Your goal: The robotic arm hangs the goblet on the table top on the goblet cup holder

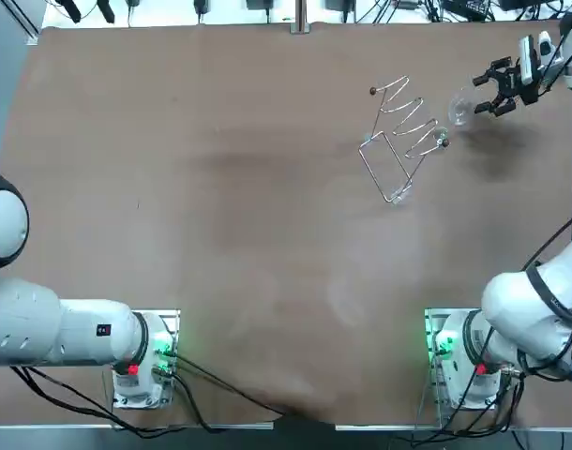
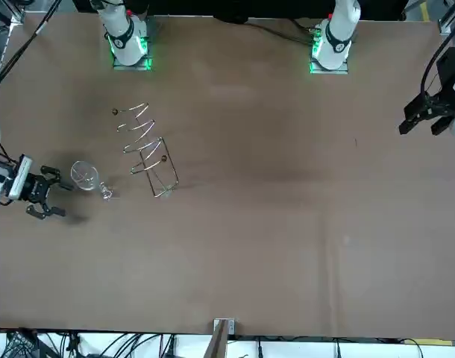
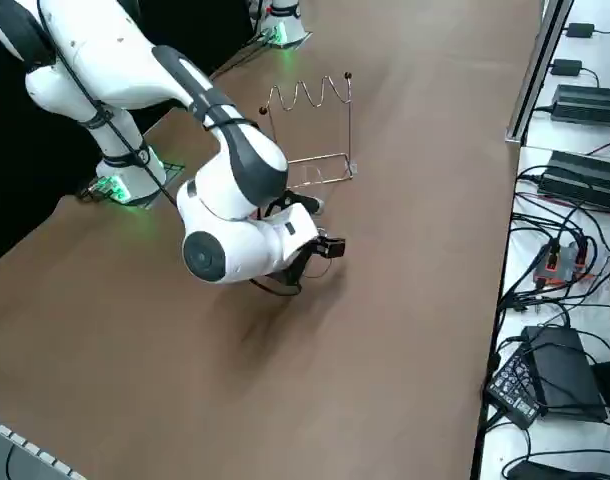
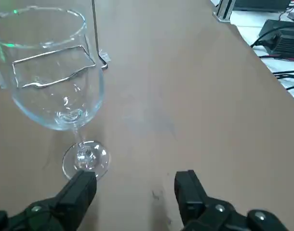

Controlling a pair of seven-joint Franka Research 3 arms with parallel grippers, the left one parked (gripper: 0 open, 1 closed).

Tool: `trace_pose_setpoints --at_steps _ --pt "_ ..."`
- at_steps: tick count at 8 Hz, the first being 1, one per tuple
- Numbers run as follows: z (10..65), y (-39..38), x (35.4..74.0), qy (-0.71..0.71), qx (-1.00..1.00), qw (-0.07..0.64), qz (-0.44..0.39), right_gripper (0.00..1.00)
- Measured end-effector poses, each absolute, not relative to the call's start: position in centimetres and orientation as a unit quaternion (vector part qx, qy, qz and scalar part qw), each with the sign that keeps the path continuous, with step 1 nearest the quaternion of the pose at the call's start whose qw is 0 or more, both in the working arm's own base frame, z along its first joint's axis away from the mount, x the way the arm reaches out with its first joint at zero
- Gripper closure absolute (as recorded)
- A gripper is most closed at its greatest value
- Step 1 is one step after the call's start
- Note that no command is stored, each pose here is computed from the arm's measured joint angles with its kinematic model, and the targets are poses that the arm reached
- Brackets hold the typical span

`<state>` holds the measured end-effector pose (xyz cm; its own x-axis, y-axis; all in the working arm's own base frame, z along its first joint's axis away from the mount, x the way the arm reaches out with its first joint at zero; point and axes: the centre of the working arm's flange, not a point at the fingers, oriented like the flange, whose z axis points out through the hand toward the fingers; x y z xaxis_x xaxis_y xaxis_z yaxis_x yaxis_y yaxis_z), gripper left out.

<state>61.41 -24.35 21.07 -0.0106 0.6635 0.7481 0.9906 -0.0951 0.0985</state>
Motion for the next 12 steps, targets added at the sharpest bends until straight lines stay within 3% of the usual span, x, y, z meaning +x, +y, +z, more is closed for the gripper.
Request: trace_pose_setpoints --at_steps 12 --pt "14.0 -20.8 58.9 -0.572 -0.668 0.316 -0.356 0.00"
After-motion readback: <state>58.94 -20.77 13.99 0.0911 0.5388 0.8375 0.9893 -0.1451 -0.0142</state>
